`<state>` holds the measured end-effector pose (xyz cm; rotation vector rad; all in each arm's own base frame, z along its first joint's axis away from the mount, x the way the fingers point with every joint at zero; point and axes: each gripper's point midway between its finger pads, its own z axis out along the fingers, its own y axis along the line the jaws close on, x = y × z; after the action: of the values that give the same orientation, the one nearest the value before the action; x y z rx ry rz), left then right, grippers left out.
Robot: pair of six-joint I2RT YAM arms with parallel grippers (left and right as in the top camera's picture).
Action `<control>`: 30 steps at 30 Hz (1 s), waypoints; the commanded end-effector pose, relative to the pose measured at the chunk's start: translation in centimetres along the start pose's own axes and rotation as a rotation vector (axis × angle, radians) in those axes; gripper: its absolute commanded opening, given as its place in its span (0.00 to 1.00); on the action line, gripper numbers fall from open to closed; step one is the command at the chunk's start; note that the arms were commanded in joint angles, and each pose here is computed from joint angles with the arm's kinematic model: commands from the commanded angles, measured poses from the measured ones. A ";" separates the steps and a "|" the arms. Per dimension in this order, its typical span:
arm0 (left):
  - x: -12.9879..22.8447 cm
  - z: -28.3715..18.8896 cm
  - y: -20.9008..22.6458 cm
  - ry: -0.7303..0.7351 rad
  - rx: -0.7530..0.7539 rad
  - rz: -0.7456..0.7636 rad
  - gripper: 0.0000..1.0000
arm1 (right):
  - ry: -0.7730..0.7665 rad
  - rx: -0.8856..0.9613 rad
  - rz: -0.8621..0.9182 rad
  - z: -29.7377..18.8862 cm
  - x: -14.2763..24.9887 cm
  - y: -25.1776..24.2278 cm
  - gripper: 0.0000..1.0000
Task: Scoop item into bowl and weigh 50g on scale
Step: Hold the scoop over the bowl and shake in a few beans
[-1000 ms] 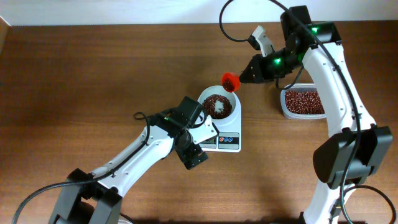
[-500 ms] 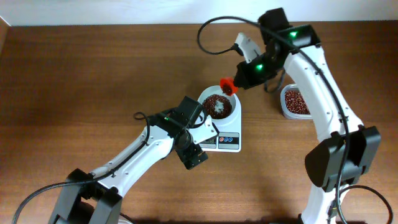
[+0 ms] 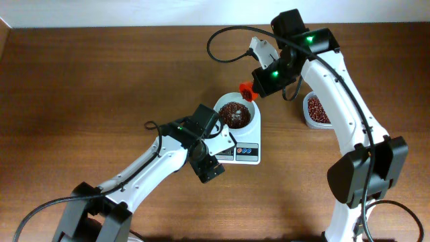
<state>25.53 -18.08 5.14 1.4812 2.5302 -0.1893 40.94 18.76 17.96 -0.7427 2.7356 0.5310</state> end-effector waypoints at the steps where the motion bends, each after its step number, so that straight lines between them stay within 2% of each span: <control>1: -0.1 -0.3 -0.1 -0.014 0.004 0.016 0.99 | -0.032 0.005 -0.017 -1.1 -0.6 0.5 0.04; 30: -0.2 -0.3 -0.1 -0.015 0.004 0.016 0.99 | -0.034 -0.016 -0.008 -1.1 -0.6 0.9 0.04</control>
<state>25.53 -18.08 5.14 1.4812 2.5302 -0.1893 40.92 18.77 17.96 -0.7423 2.7361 0.5317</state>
